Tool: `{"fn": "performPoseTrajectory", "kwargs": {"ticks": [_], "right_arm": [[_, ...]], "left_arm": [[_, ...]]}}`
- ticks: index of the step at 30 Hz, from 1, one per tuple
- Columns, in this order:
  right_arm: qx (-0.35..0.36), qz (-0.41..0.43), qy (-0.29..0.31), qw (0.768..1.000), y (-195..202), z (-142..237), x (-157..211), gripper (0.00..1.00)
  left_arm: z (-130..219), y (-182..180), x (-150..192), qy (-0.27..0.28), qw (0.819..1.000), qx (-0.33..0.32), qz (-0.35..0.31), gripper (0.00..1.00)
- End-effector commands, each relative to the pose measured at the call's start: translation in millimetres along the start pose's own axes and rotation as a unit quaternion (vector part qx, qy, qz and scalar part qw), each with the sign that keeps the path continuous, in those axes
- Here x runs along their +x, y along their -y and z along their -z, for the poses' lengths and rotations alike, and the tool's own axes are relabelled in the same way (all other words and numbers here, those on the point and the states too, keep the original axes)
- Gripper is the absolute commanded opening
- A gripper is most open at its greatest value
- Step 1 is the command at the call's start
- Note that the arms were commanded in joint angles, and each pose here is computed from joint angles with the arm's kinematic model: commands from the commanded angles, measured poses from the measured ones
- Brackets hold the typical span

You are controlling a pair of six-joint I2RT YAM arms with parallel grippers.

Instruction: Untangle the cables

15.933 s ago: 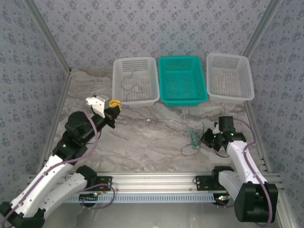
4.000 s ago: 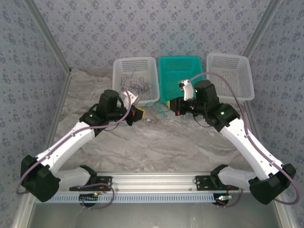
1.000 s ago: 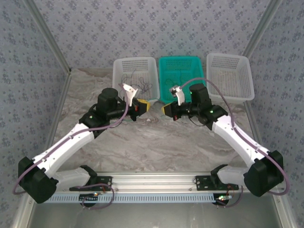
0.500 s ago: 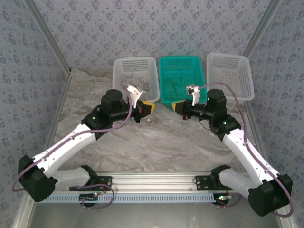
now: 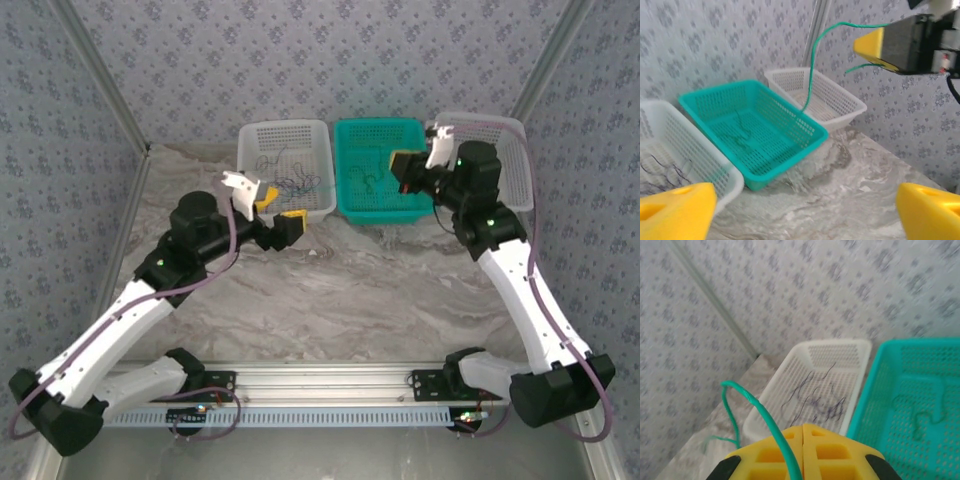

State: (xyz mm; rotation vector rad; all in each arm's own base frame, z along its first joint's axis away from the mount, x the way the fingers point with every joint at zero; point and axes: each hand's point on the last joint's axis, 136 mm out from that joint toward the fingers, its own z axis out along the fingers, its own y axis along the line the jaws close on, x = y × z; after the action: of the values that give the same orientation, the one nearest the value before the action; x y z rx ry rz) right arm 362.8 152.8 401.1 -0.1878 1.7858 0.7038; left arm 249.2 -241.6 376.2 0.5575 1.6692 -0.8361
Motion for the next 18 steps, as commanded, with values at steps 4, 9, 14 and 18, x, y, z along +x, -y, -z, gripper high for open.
{"fn": "performPoseTrajectory", "kwargs": {"ticks": [4, 9, 14, 18], "right_arm": [[0.127, -0.004, 0.045, 0.991, 60.5, -8.6, -58.3, 0.0], [0.211, -0.017, 0.045, 0.976, 114.1, -27.4, -74.7, 0.0], [0.291, -0.033, 0.015, 0.956, 176.1, -42.9, -55.7, 0.0], [0.308, -0.047, -0.026, 0.95, 208.8, -62.1, -24.6, 0.0]], "left_arm": [[32.4, -1.7, -17.4, 0.033, 0.999, -0.032, -0.019, 0.99], [40.7, -4.4, -5.5, 0.028, 0.999, -0.039, -0.008, 0.99], [48.3, -8.2, 2.0, 0.025, 0.998, -0.05, -0.002, 0.99], [51.2, -11.0, 6.1, 0.019, 0.998, -0.059, -0.002, 0.99]]}}
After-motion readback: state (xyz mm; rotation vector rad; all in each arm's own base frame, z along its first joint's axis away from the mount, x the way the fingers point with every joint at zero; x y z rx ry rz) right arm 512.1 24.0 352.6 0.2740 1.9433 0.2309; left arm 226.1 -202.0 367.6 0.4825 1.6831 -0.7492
